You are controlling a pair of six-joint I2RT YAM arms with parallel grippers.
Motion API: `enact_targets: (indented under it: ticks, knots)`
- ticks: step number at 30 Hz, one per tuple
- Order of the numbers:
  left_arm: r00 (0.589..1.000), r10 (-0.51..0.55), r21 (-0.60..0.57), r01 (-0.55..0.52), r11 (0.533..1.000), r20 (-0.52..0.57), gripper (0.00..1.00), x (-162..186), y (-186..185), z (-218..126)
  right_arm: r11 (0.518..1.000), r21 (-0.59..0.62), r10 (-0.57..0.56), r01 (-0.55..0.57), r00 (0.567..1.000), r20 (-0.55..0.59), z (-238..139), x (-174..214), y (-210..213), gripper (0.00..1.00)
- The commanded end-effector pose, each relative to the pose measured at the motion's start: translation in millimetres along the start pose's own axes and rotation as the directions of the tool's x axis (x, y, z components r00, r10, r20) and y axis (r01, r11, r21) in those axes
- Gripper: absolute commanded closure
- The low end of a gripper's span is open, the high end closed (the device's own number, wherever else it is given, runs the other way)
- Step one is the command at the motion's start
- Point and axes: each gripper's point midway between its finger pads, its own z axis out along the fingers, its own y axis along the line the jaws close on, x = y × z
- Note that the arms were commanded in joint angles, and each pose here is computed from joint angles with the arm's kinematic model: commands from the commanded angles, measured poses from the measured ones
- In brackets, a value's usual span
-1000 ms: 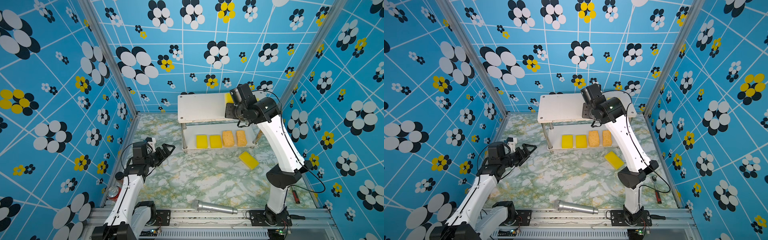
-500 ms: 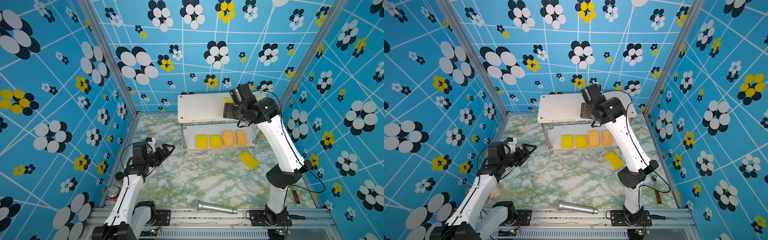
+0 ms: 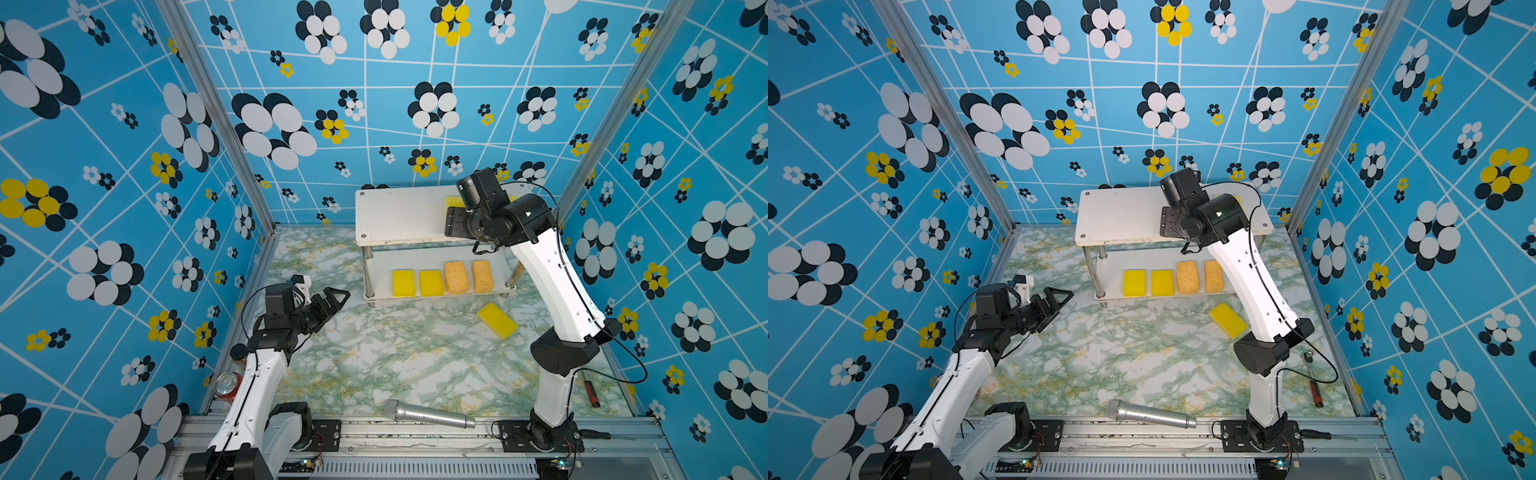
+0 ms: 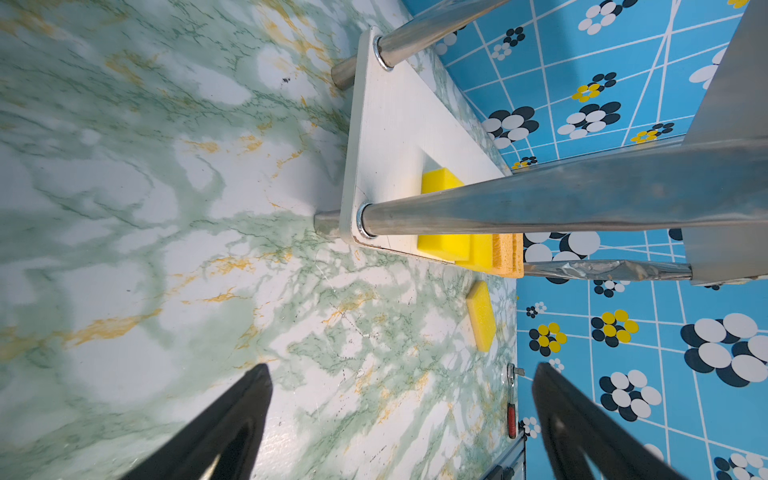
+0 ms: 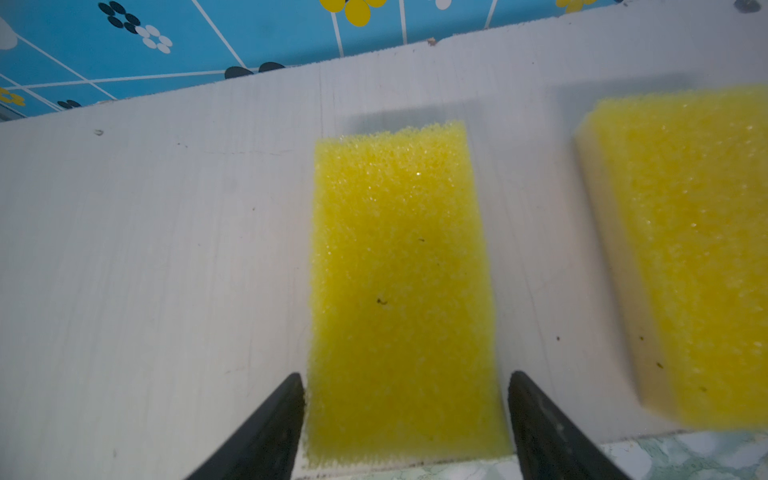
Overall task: Place and organize the cleaning sponges onto the shelf
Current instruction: 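Lower the sponge beside the other top-shelf sponge and open the right gripper, then withdraw the right gripper from the top shelf toward the last yellow sponge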
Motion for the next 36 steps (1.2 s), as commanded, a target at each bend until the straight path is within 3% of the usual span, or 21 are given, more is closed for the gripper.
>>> enact_targets:
  ticks: [1, 11, 29, 36]
  knots:
    - [1.0, 0.006, 0.007, -0.006, 1.0, -0.014, 0.01, 4, 2, -1, 1.0, 0.008, -0.006, 0.007, 1.0, -0.019, 1, 3, -3, 0.2]
    - [1.0, 0.007, 0.004, -0.007, 1.0, -0.014, 0.01, 5, 3, -2, 1.0, 0.007, -0.021, 0.021, 1.0, -0.012, -2, 2, -4, 0.05]
    - [1.0, 0.004, 0.003, -0.004, 1.0, -0.015, 0.01, 5, 3, -2, 0.998, -0.026, -0.057, 0.057, 0.998, 0.002, -27, 0, -10, 0.01]
    - [1.0, 0.005, 0.004, -0.005, 1.0, -0.012, 0.01, 3, 3, -1, 0.986, -0.077, -0.148, 0.148, 0.989, 0.013, -44, 5, -3, 0.01]
